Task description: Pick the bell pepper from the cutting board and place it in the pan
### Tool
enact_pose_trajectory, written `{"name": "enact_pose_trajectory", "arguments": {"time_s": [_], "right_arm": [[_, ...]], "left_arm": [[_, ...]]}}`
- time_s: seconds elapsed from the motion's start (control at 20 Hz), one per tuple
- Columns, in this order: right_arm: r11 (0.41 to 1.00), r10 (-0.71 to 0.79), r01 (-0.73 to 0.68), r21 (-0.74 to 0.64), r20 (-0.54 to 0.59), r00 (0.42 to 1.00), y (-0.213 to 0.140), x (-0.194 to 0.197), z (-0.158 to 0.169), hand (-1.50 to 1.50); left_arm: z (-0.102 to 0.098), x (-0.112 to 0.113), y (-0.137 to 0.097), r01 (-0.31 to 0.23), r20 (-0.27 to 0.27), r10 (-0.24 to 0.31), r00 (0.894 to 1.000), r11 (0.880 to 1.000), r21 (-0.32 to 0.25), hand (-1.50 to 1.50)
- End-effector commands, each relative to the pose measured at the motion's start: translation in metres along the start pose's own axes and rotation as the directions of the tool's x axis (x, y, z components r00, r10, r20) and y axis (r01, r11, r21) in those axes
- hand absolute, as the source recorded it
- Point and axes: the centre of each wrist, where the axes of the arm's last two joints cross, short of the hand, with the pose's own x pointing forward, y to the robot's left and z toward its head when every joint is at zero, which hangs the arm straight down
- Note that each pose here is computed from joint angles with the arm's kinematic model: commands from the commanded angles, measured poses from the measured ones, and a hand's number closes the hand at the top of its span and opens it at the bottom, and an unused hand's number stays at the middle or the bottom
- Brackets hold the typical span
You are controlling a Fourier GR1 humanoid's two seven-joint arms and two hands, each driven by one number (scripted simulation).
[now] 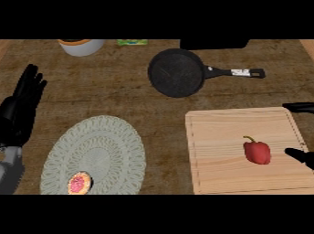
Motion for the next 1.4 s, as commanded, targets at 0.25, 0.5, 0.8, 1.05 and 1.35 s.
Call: {"name": "enact_pose_trajectory", "arguments": {"time_s": [0.25, 0.5, 0.8, 1.05, 1.35], "right_arm": [[0.918, 0.372, -0.375, 0.128, 0.050, 0.927, -0.087, 0.053, 0.044, -1.50], [0.803, 0.552, -0.534, 0.265, 0.009, 0.834, -0.111, 0.115, 0.026, -1.50], [0.781, 0.599, -0.585, 0.219, 0.008, 0.801, -0.077, 0.154, 0.003, -1.50], [0.781, 0.593, -0.575, 0.244, -0.002, 0.805, -0.059, 0.152, -0.011, -1.50], [0.804, 0.498, -0.469, 0.366, 0.018, 0.867, -0.022, 0.159, -0.016, -1.50]], "left_arm": [[0.003, -0.020, -0.008, 0.015, -0.009, -0.015, 1.000, 1.000, -0.012, 0.00], [-0.002, -0.016, -0.016, 0.026, 0.001, -0.026, 1.000, 0.999, -0.019, 0.00], [-0.003, -0.011, -0.028, 0.007, 0.019, -0.007, 1.000, 0.999, -0.047, 0.00], [-0.011, -0.016, -0.026, -0.001, -0.011, 0.000, 1.000, 0.999, -0.046, 0.00], [-0.018, -0.010, -0.038, 0.018, 0.012, -0.017, 1.000, 0.999, -0.047, 0.00]]}}
